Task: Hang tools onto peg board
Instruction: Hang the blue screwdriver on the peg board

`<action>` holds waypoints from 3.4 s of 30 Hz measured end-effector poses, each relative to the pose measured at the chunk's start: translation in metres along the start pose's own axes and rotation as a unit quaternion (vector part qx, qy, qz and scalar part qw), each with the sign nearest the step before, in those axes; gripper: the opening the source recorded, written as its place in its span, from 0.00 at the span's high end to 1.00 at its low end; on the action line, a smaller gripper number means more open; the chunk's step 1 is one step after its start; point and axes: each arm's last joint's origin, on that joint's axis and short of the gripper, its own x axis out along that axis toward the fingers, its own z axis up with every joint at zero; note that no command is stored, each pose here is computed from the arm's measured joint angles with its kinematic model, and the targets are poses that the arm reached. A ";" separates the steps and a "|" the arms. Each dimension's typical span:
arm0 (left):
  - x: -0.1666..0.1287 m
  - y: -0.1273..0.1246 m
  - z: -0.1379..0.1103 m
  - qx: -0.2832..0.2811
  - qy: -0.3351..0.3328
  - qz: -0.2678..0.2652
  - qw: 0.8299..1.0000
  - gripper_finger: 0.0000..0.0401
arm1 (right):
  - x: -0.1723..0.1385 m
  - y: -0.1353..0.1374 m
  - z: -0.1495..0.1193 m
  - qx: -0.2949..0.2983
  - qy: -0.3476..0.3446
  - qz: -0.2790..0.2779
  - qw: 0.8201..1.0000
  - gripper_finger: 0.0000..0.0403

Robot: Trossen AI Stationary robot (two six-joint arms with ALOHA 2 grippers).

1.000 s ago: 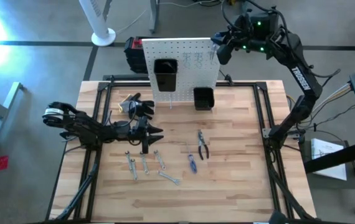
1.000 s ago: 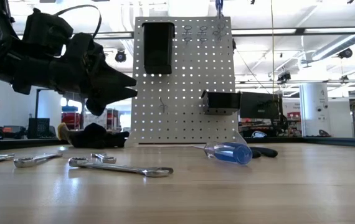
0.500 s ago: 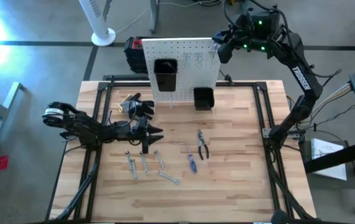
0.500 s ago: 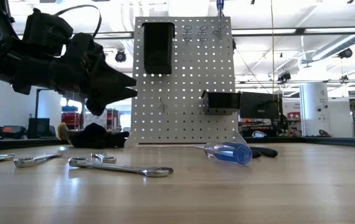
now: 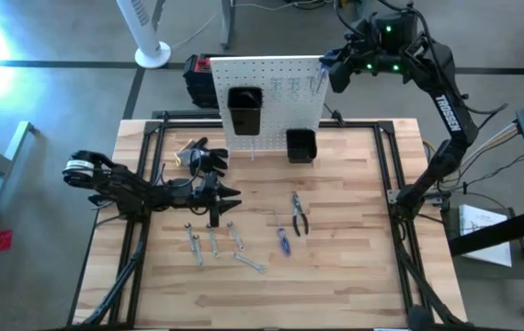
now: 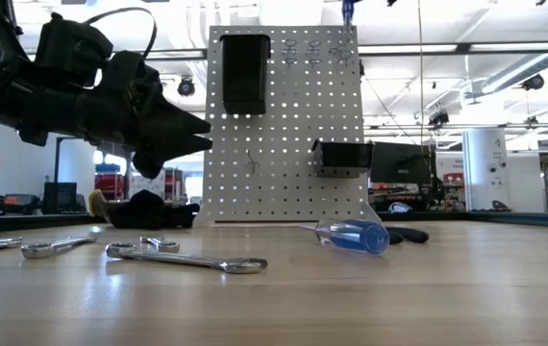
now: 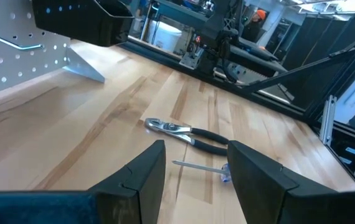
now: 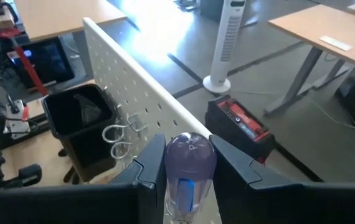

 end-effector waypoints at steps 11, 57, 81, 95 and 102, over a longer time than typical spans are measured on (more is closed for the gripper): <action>0.000 -0.001 -0.001 -0.009 0.008 -0.015 1.000 0.60 | -0.003 0.000 0.005 -0.002 -0.024 -0.001 1.000 0.81; 0.000 0.000 -0.002 -0.011 0.016 -0.013 1.000 0.60 | 0.038 0.006 -0.005 0.000 0.038 0.044 0.998 0.81; 0.000 0.000 -0.002 -0.013 0.017 -0.012 1.000 0.60 | 0.031 0.007 -0.010 0.016 0.063 -0.020 0.998 0.59; 0.000 0.000 -0.002 -0.020 0.017 -0.013 1.000 0.60 | -0.005 0.010 0.004 -0.002 -0.016 -0.017 1.000 0.44; -0.001 -0.004 0.009 -0.008 -0.040 -0.020 0.999 0.60 | -0.045 0.011 0.007 -0.002 -0.056 -0.050 0.997 0.48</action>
